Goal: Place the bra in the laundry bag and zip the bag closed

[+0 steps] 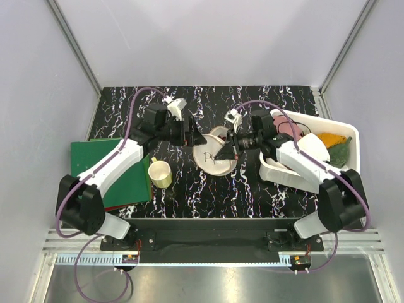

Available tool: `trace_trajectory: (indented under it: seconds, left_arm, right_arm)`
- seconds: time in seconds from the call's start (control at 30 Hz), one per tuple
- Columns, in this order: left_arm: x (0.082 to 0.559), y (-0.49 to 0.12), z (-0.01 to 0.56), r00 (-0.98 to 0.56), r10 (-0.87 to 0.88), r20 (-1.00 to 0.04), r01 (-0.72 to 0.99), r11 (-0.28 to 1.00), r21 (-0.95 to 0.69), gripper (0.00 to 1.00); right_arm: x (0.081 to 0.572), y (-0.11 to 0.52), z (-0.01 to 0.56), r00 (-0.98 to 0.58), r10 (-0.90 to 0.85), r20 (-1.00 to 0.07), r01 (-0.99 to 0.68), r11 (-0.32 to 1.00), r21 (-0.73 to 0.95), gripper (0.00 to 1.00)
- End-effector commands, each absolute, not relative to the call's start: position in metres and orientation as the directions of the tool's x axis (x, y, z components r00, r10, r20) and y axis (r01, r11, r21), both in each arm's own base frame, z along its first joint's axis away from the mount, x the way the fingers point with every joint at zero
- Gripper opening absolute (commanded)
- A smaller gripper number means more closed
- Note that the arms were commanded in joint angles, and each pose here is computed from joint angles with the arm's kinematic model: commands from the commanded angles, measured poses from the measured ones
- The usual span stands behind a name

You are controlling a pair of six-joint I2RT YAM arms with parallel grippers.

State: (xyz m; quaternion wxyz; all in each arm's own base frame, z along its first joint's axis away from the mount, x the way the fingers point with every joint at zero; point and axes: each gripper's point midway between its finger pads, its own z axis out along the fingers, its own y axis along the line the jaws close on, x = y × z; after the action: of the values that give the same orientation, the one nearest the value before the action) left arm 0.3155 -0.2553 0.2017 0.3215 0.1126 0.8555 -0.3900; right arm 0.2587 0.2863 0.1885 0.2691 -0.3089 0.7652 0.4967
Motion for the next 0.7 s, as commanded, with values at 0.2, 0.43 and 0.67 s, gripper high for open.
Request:
trace_trajectory:
  seconds: [0.2,0.43,0.67]
  left_arm:
    - [0.337,-0.291,0.220,-0.750,-0.028,-0.661,0.552,0.524,-0.648,0.43]
    - [0.361,-0.291,0.205,-0.846,-0.183,-0.501,0.327,0.563,-0.759,0.00]
    - [0.374,-0.286,0.196,-0.854,-0.395,-0.339,0.077,0.548,-0.833,0.00]
  right_arm:
    - [0.276,0.272,0.221,-0.758,-0.168,-0.630,-0.652,0.221,0.725,0.10]
    - [0.334,0.242,0.178,-0.877,0.016,-0.481,-0.344,0.677,0.651,0.68]
    - [0.347,0.190,0.191,-0.825,0.243,-0.510,-0.057,0.862,0.504,0.87]
